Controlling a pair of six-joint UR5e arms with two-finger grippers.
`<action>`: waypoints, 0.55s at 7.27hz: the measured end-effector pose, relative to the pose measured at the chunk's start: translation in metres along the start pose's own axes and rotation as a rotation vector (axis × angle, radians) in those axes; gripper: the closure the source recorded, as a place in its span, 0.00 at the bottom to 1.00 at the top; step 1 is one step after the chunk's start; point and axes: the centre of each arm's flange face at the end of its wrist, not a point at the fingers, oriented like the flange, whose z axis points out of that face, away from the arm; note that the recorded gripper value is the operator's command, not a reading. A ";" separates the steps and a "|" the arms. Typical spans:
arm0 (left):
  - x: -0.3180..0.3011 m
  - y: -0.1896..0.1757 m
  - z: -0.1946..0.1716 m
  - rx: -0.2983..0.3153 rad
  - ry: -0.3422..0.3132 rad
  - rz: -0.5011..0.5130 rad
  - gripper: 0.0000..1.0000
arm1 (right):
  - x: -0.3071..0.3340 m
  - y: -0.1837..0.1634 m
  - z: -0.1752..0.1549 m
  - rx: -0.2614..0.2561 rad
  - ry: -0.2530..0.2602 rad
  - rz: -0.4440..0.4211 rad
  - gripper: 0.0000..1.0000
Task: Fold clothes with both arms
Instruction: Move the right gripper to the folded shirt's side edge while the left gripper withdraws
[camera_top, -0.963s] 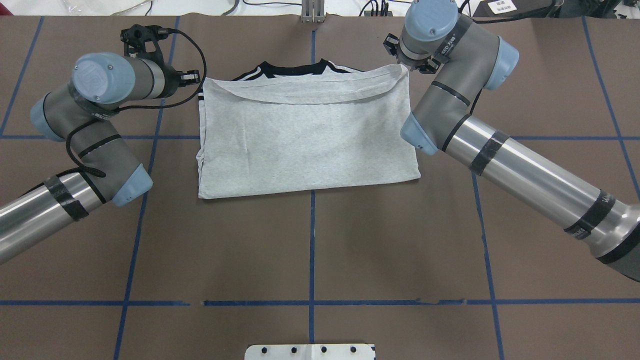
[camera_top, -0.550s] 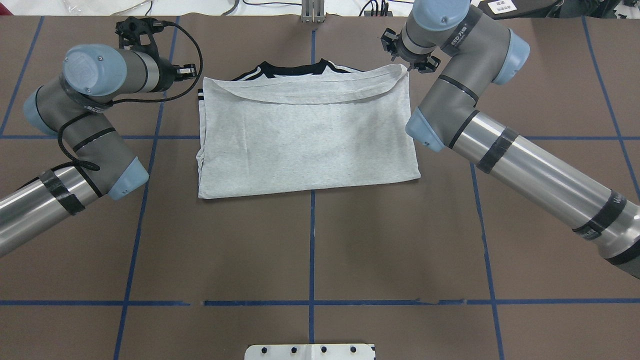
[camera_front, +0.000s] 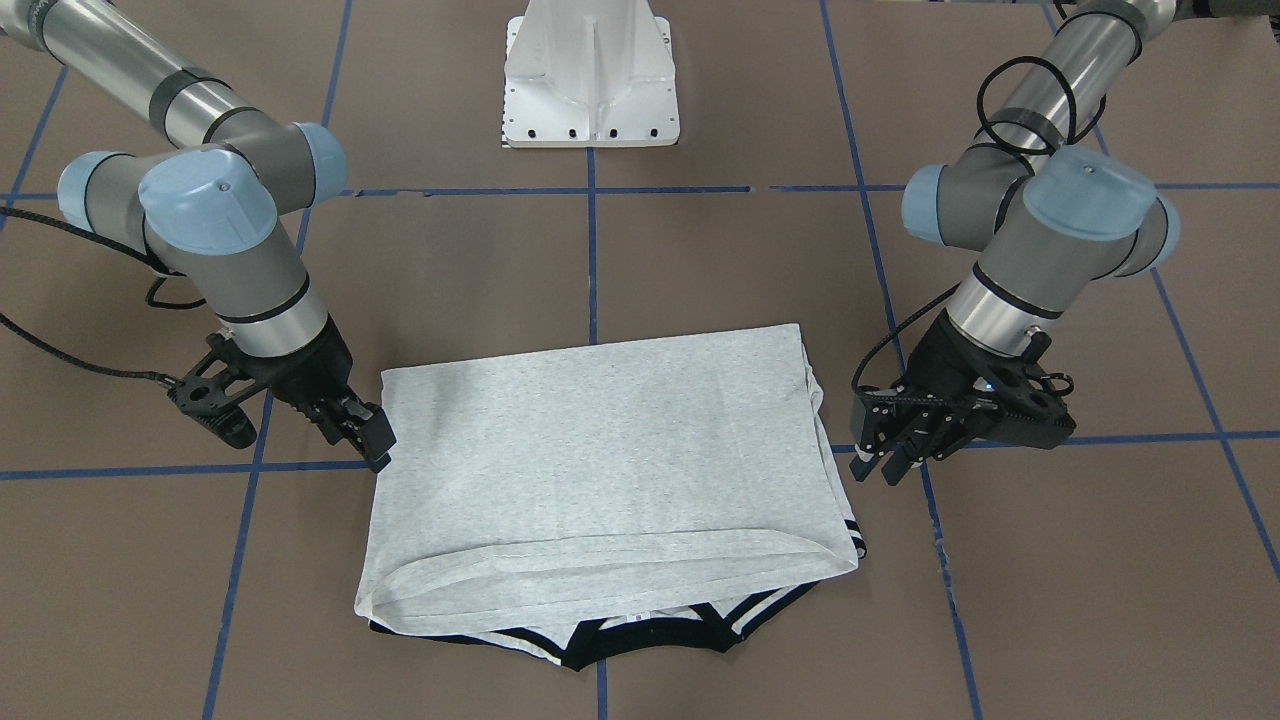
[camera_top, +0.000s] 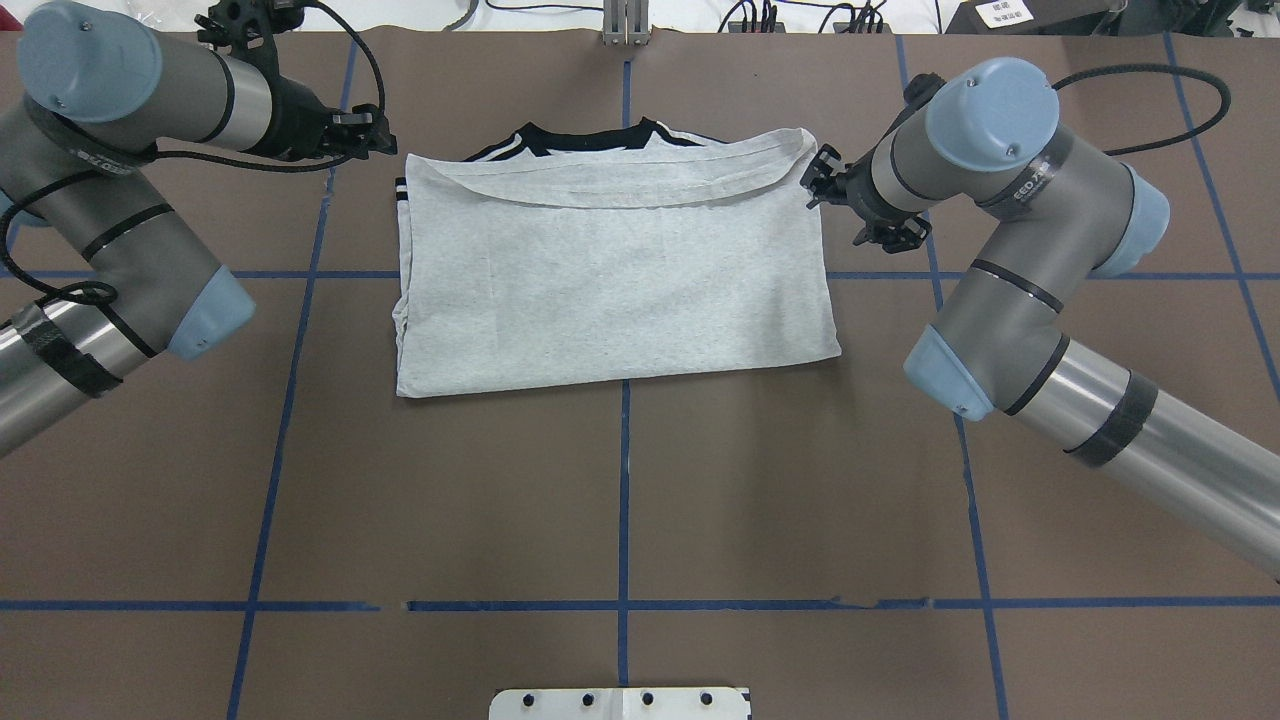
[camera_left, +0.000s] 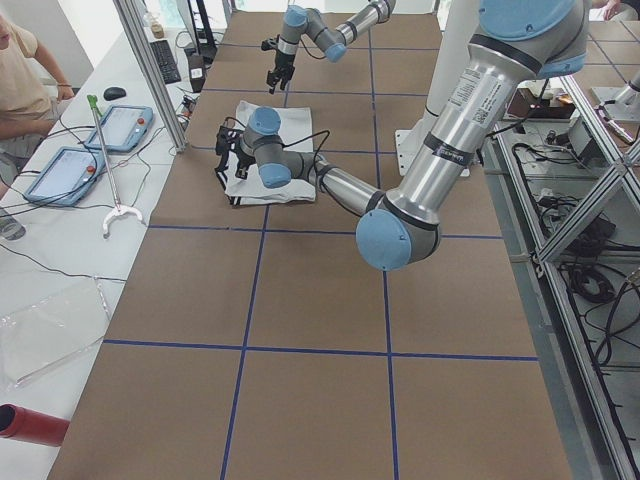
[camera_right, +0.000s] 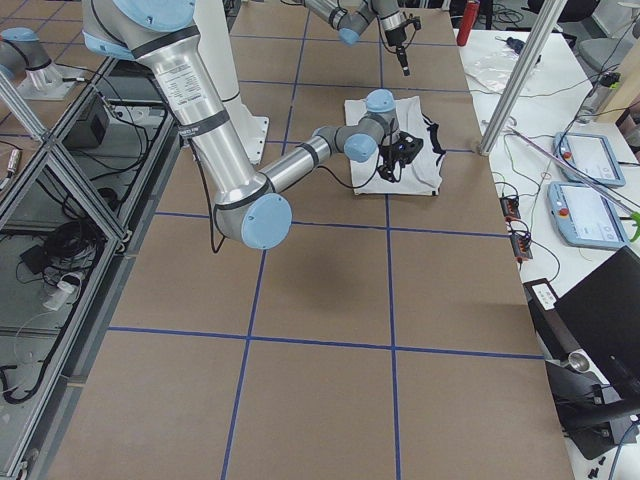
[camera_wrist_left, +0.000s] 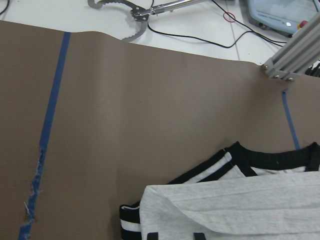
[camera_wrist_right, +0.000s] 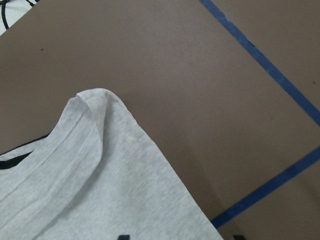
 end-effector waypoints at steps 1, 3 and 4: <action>-0.002 -0.002 -0.007 -0.012 0.011 -0.002 0.48 | 0.019 0.020 0.008 -0.011 0.017 0.033 0.21; -0.008 -0.012 -0.017 -0.002 0.011 -0.008 0.47 | 0.068 0.049 0.028 -0.013 0.075 0.047 0.21; -0.008 -0.014 -0.018 0.001 0.011 -0.009 0.46 | 0.076 0.064 0.035 -0.017 0.089 0.065 0.21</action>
